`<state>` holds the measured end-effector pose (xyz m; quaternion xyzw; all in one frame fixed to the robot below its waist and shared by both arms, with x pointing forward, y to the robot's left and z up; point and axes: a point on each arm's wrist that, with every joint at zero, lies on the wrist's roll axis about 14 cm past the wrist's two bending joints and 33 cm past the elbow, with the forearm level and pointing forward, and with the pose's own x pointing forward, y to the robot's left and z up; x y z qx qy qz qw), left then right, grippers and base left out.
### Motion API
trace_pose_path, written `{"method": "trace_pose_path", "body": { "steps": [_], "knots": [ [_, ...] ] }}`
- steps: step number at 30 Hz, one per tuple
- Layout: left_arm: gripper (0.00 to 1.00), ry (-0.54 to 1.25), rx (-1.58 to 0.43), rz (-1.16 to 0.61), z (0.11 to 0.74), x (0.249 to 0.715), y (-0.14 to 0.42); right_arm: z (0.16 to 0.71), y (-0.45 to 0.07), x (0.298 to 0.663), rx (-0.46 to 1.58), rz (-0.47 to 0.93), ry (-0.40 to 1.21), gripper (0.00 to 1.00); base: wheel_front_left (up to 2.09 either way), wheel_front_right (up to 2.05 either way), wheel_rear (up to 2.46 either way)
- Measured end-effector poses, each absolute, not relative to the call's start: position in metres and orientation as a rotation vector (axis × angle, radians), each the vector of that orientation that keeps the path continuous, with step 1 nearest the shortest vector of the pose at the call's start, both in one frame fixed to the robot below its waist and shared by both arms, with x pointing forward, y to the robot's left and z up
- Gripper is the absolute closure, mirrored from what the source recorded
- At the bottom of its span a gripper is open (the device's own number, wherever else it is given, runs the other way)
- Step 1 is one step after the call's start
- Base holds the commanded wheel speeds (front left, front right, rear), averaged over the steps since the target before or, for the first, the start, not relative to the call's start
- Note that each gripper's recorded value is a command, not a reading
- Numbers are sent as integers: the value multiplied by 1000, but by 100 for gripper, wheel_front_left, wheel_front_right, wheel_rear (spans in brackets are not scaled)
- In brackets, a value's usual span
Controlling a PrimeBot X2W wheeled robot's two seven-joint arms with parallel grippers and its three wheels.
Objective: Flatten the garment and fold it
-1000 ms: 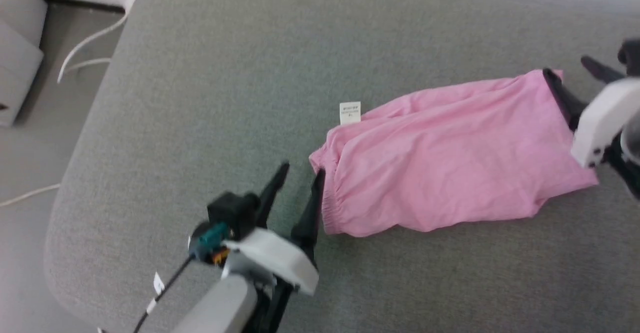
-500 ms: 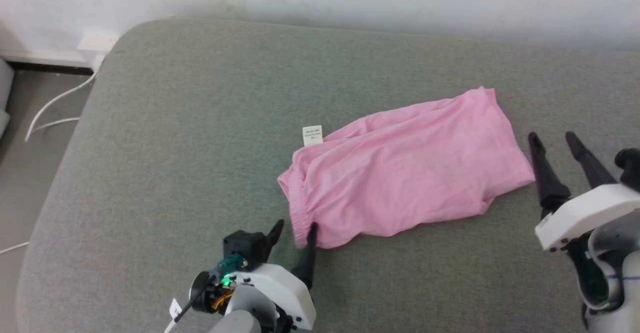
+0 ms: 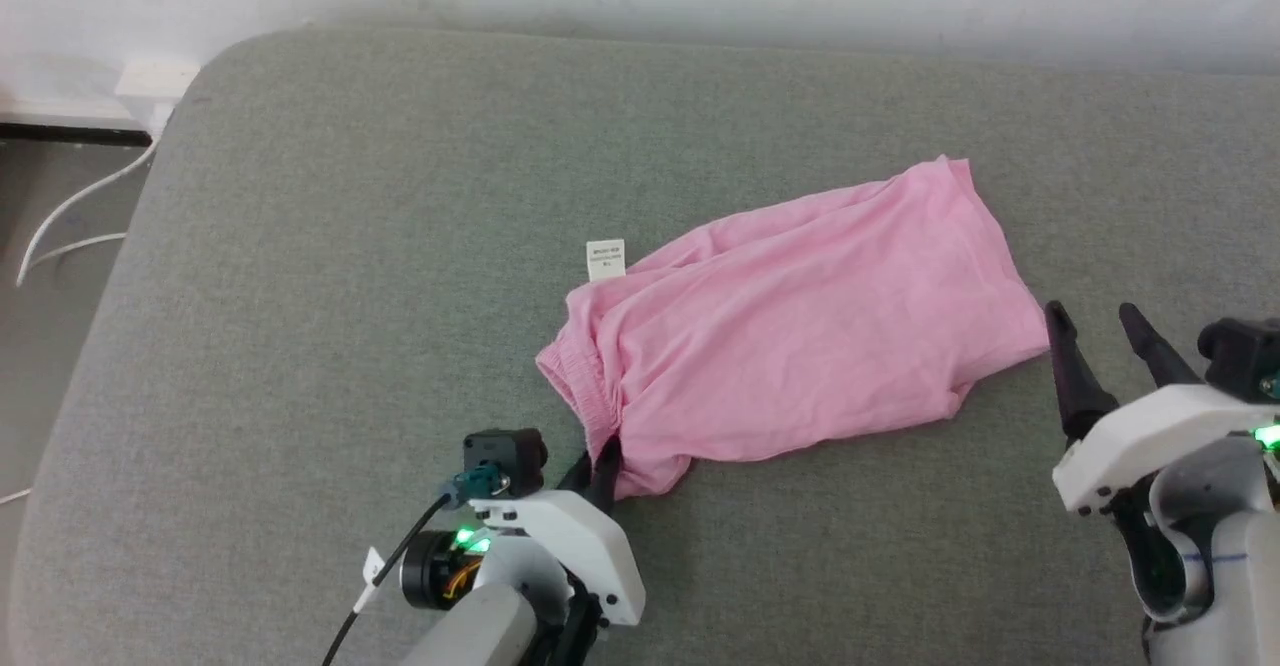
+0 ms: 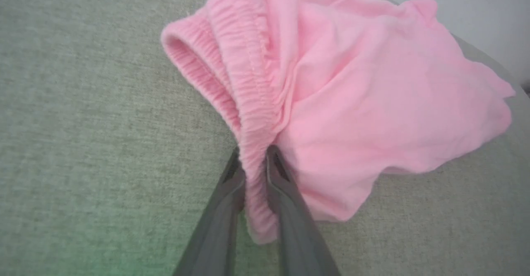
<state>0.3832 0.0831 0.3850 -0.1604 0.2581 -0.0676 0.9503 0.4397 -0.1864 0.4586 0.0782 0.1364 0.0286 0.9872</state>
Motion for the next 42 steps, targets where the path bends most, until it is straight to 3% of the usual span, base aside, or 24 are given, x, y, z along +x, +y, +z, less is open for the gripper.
{"method": "trace_pose_path", "body": {
  "steps": [6,15,16,17,19,26,32,42],
  "knots": [
    [100,514,-339,-152,385,385,80,432,-182,460,158,46,393,0,0,0,0],
    [100,502,-356,-147,384,389,81,377,-173,469,157,42,731,0,0,0,0],
    [100,502,-358,-145,384,389,81,375,-169,470,157,51,754,16,0,0,0],
    [100,500,-359,-143,384,389,81,374,-166,472,151,62,770,56,0,0,0],
    [100,496,-358,-141,385,390,82,375,-162,473,144,78,785,100,0,0,0],
    [100,473,-348,-145,391,391,83,388,-152,464,146,114,760,100,0,0,0],
    [100,440,-316,-168,405,391,90,420,-167,451,161,91,642,100,0,0,0],
    [100,445,-322,-259,436,373,78,451,-208,384,191,9,588,100,0,0,0]
  ]
}}
